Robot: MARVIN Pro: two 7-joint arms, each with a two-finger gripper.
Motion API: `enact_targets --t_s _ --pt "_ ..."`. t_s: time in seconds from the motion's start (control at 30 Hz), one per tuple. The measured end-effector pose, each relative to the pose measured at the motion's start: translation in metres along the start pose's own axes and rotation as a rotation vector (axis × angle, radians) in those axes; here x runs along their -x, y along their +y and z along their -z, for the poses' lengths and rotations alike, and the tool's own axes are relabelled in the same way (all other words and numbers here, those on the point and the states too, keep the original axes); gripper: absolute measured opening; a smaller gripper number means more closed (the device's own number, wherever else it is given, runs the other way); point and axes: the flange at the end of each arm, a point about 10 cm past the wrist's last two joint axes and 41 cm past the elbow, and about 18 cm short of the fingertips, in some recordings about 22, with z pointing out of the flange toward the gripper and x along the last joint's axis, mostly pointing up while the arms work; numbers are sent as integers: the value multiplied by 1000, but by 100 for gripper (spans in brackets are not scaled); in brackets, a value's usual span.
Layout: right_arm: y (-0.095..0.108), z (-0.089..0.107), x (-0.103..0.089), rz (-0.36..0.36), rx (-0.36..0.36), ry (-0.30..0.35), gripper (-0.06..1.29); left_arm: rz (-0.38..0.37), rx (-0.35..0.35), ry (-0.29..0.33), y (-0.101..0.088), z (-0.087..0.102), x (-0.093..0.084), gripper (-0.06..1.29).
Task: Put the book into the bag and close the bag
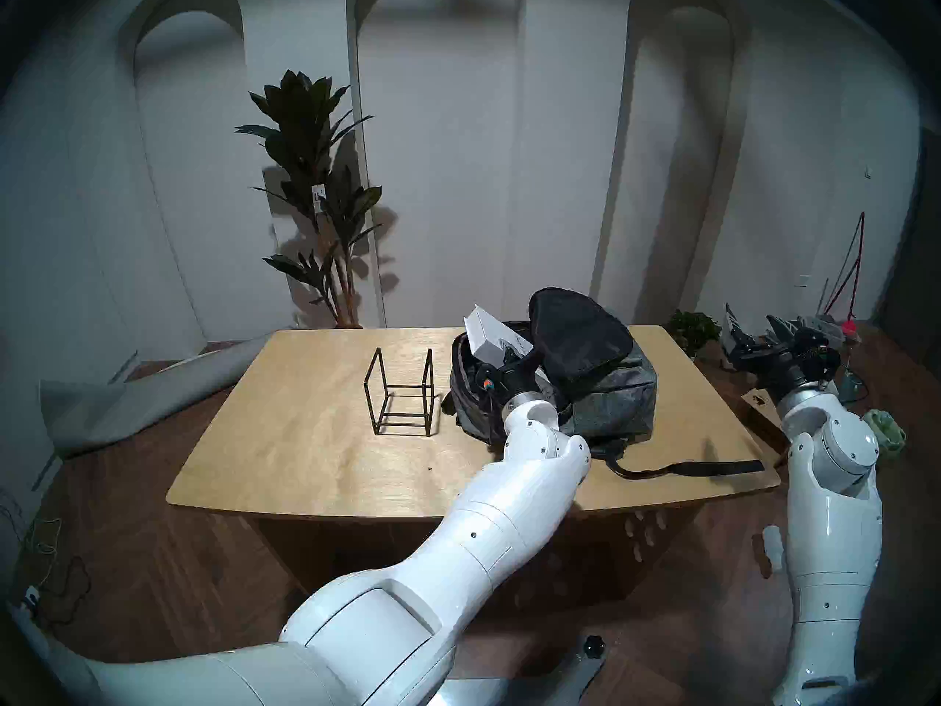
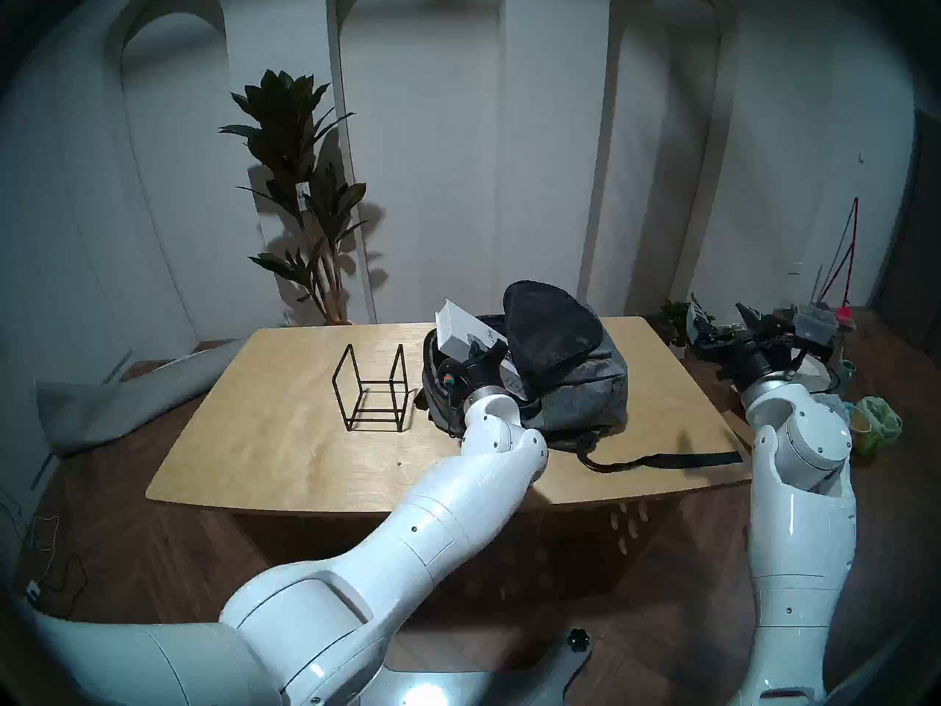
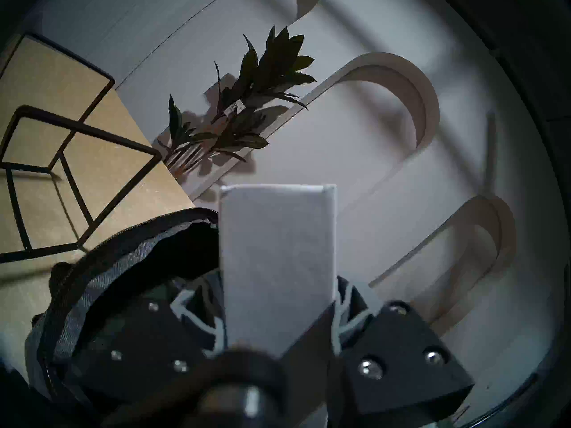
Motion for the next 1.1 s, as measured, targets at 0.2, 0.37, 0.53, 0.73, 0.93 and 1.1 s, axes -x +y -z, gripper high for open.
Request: enact_targets --t_s 0.2,0.37,0.53,0.73,0.93,1.1 --pt "3 -2 2 4 -3 -1 122 -29 15 -6 5 2 10 41" --pt "3 -3 3 4 -5 -1 122 -41 16 -9 7 2 14 41" --pt "4 -5 5 3 -8 -2 122 -53 15 -11 9 2 18 41" --pt "2 -7 7 1 -14 -4 122 -62 13 -19 11 2 22 41" --pt "0 -10 10 -1 -23 -5 122 -90 14 -29 12 3 27 44" --pt "-1 -12 12 -2 -29 -6 122 -139 15 -44 8 8 34 62"
